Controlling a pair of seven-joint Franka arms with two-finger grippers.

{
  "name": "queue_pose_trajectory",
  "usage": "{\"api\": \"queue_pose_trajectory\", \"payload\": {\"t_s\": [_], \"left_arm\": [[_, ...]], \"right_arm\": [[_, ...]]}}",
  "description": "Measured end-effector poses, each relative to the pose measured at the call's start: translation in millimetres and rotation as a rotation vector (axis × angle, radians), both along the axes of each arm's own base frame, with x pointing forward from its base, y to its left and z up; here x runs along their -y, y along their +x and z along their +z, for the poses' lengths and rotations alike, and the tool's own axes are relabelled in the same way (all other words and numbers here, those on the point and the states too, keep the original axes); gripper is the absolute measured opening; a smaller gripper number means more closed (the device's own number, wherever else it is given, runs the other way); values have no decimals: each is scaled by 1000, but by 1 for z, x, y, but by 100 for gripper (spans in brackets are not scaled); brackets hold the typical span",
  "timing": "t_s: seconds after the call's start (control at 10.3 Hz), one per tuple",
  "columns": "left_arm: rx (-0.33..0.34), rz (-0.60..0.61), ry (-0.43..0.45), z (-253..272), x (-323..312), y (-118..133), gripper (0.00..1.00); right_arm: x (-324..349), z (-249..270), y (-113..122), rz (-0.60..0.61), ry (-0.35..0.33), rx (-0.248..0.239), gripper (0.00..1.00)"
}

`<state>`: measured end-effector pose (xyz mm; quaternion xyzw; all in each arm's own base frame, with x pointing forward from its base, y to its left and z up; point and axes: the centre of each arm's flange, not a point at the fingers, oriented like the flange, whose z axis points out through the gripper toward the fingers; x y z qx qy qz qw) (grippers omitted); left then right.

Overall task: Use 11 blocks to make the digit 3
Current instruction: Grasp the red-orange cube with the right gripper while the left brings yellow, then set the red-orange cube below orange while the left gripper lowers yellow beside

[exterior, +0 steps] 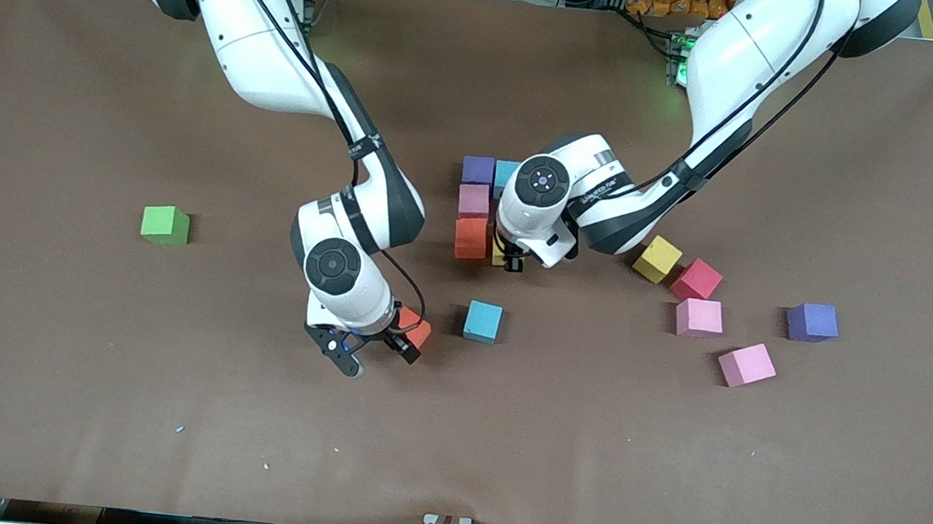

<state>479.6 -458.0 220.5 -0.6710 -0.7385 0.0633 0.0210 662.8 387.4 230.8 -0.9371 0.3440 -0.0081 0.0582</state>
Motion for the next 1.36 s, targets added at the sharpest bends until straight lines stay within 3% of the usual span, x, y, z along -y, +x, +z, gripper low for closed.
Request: {"api": "queue_pose_trajectory", "payload": {"t_s": [0.68,0.88,1.17,1.36], "left_arm": [[21,41,15,-16,10,-9,55],[37,18,26,-18,10,-9,55],[54,-8,36,-19,11,-12,55],[58,-9,30,-19,11,-12,55]], "right_arm": [[-23,-42,-19,70,-23,-14,99],[-22,-46,-20,135,-51,-4,72],[-22,-45,-19,188,-58,-1,60],[-22,-44,-19,229,-60,3,58]]}}
